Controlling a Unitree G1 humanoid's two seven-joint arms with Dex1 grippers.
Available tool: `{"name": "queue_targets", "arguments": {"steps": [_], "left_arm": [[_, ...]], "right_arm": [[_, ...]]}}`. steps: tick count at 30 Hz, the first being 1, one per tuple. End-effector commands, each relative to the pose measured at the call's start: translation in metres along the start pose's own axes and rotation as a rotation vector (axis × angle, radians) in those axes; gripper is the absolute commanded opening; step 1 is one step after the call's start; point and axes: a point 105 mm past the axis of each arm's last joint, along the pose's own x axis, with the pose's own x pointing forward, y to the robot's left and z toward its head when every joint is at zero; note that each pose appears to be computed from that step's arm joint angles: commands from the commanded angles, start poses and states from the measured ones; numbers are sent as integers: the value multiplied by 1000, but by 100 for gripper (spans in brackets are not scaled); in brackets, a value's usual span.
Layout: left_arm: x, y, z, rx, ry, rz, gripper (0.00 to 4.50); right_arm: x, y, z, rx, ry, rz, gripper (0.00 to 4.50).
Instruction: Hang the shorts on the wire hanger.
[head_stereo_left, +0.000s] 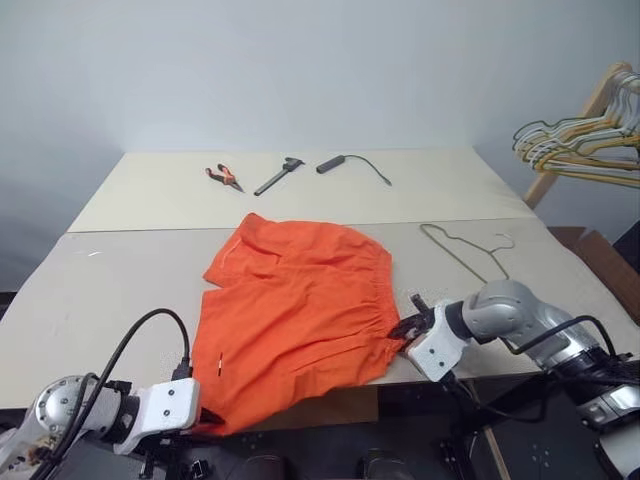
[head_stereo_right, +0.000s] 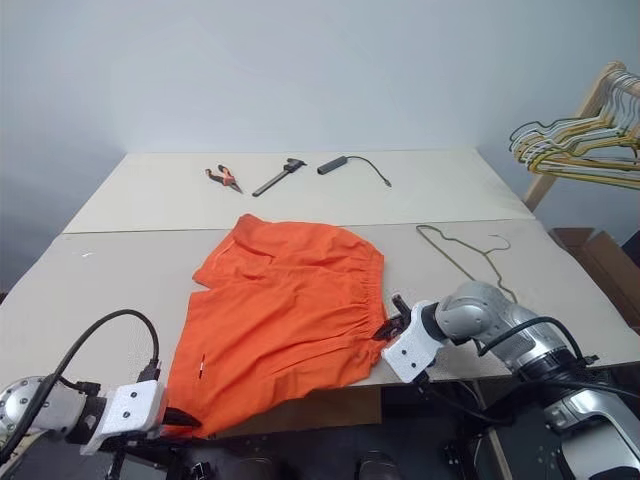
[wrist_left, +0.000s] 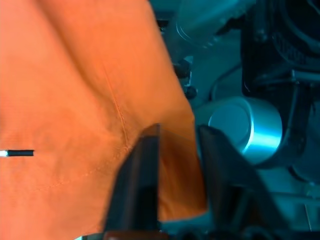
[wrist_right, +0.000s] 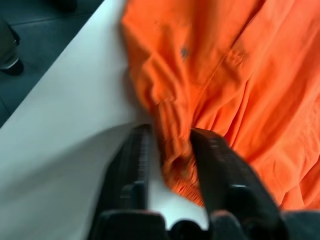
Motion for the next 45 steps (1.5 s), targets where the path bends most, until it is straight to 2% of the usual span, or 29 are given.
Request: {"name": "queue_targets", "arguments": {"steps": [1, 5, 7, 9, 12, 16, 20, 23, 27, 32, 39, 45], "left_arm": [[-5, 6, 3, 44, 9, 17, 256], [-18, 12, 9, 49, -15, 42, 394], [-28, 13, 11, 34, -37, 54, 446], [-35, 15, 15, 13, -71, 68, 446], [-48, 27, 34, 22, -217, 156, 446], [-65, 65, 80, 58, -496, 385, 446], [-63, 87, 116, 74, -641, 431, 446], [-56, 100, 134, 85, -670, 407, 446], [-50, 118, 153, 105, -648, 371, 446], [-46, 128, 158, 93, -608, 335, 446], [-45, 127, 162, 77, -610, 308, 446], [-40, 122, 170, 70, -621, 285, 446]], "right_arm": [[-13, -8, -3, 2, -3, -20, 295], [-28, -9, -7, 89, -12, -38, 439], [-44, -10, -11, 189, -22, -75, 450], [-56, -14, -18, 289, -12, -132, 450], [-72, -20, -34, 507, 40, -230, 450], [-92, -41, -53, 830, 62, -479, 450], [-113, -55, -72, 1025, 130, -692, 450], [-131, -60, -80, 1105, 164, -789, 450], [-158, -58, -87, 1194, 220, -826, 450], [-178, -42, -112, 1327, 321, -862, 450], [-181, -29, -129, 1362, 376, -816, 450], [-175, -19, -156, 1490, 390, -822, 450]]}}
